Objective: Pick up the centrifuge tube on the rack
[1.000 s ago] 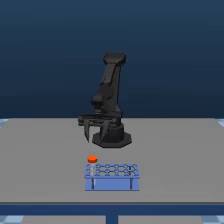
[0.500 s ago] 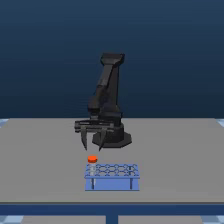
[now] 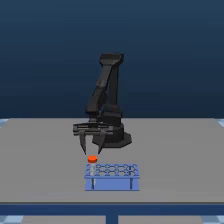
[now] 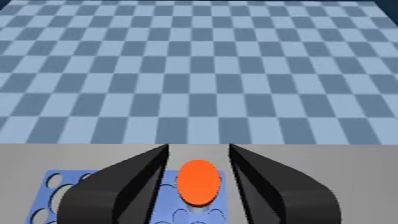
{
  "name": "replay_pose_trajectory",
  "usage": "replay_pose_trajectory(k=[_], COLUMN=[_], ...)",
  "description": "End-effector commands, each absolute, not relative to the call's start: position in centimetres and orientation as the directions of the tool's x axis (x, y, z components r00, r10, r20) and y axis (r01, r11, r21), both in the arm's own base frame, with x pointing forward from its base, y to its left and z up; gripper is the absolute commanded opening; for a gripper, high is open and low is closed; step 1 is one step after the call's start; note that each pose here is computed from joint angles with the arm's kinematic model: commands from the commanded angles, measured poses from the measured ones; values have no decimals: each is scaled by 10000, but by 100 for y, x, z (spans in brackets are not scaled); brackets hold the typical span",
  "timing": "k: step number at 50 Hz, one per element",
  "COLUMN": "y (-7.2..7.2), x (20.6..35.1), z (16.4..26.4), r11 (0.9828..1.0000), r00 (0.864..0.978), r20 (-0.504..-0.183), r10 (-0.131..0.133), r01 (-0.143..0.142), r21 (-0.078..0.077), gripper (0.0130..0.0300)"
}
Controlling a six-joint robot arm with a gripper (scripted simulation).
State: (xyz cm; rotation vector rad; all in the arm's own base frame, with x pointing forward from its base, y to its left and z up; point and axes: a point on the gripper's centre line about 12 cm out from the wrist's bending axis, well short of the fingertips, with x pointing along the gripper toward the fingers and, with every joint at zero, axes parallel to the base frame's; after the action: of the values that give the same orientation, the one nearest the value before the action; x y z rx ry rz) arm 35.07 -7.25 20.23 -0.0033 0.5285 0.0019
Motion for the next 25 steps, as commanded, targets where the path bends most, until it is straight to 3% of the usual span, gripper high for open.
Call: replay_pose_trajectory(k=[1, 25], y=[-726, -718], x=[3513, 3485], z=[2017, 1974], r11=[10000, 10000], r00=[8633, 8666], r20=[-5048, -4990], r10=[24, -8], r01=[-20, 7], r21=[13, -4], gripper=[300, 300])
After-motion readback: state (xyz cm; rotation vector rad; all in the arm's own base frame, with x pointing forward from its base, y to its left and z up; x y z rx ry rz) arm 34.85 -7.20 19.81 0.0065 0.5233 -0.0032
